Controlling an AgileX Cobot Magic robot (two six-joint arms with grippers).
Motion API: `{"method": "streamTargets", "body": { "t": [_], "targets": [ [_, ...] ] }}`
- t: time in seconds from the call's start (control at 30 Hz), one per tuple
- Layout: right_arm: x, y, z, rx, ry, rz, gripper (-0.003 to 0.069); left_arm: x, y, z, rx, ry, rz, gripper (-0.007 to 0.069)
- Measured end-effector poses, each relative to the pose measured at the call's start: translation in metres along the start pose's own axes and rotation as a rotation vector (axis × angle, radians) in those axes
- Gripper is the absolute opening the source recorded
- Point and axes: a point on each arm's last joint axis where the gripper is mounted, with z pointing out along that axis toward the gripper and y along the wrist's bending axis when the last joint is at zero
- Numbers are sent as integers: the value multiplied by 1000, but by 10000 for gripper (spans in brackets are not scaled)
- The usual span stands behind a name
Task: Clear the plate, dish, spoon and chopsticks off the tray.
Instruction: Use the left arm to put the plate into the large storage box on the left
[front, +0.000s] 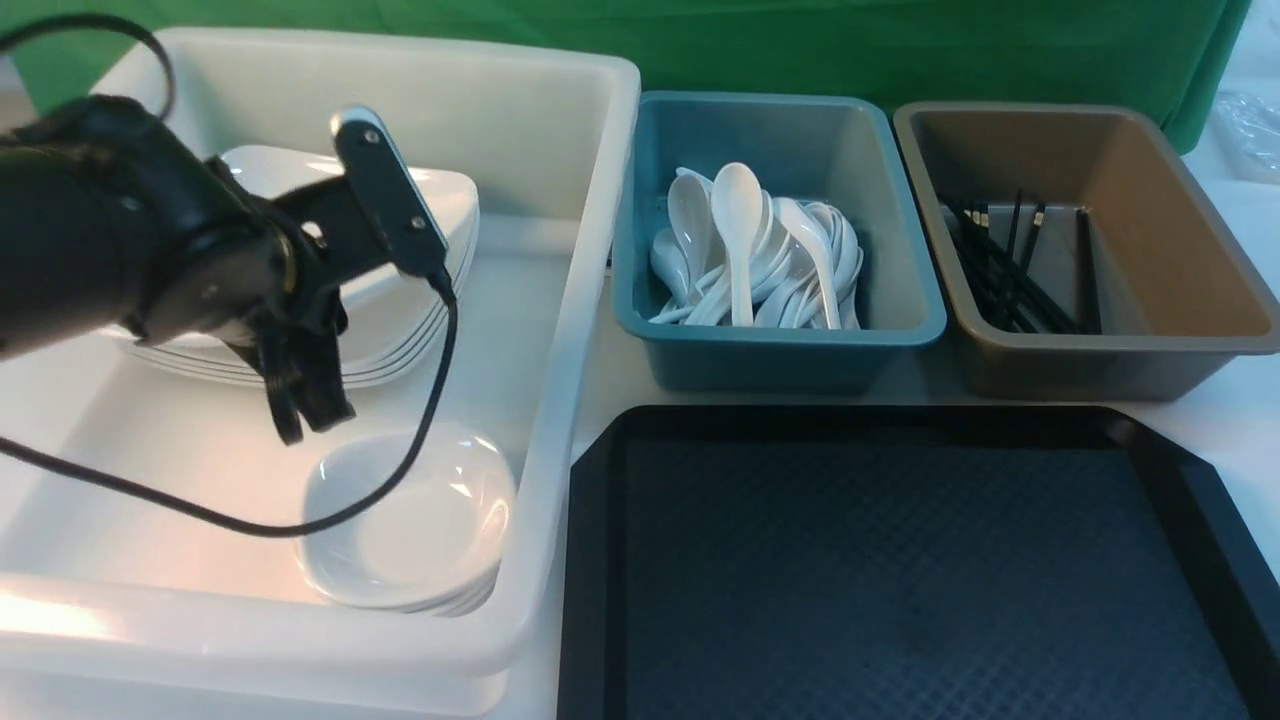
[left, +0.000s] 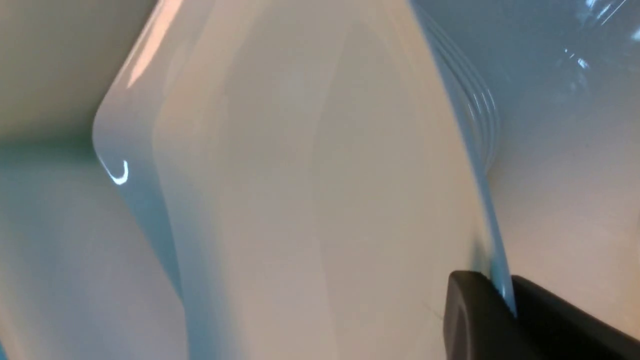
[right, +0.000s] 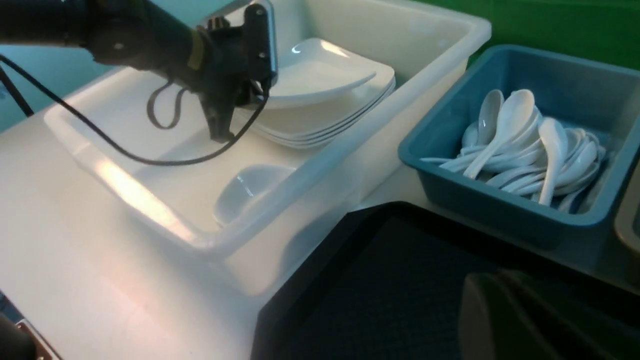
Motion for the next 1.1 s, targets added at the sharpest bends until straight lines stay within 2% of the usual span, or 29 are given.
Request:
{"method": "streamTargets", "body": {
  "t": [0.3, 0.4, 0.5, 0.6, 0.63, 0.67, 0.77, 0.83, 0.93, 0.97, 1.03, 1.1],
  "targets": [
    [3, 6, 0, -61, 35, 18, 27, -6, -8, 30, 3, 4, -30, 36],
    [4, 8, 0, -83, 45, 21, 27, -6, -10, 38, 12, -7, -51, 81],
    [5, 9, -1, -97, 53, 32, 27, -5, -10, 43, 24, -11, -79, 186],
    [5, 10, -1, -113, 61, 46, 28, -6, -11, 45, 34, -23, -102, 323],
    [5, 10, -1, -114, 61, 47, 28, -7, -11, 45, 35, -25, -104, 333],
    [5, 11, -1, -116, 62, 48, 28, -8, -11, 44, 36, -37, -114, 393],
    [5, 11, -1, -117, 63, 49, 28, -10, -12, 39, 47, -52, -146, 496],
    [6, 11, -1, -118, 64, 50, 28, -15, -12, 27, 59, -83, -198, 565],
    [6, 11, -1, -114, 73, 50, 28, -23, -13, 1, 82, -138, -281, 605],
    [8, 10, -1, -108, 87, 49, 29, -28, -13, -26, 104, -197, -345, 613],
    [10, 9, -1, -98, 109, 47, 30, -33, -13, -64, 144, -302, -427, 606],
    [11, 8, -1, -88, 128, 45, 30, -30, -15, -115, 162, -446, -507, 541]
  ]
}}
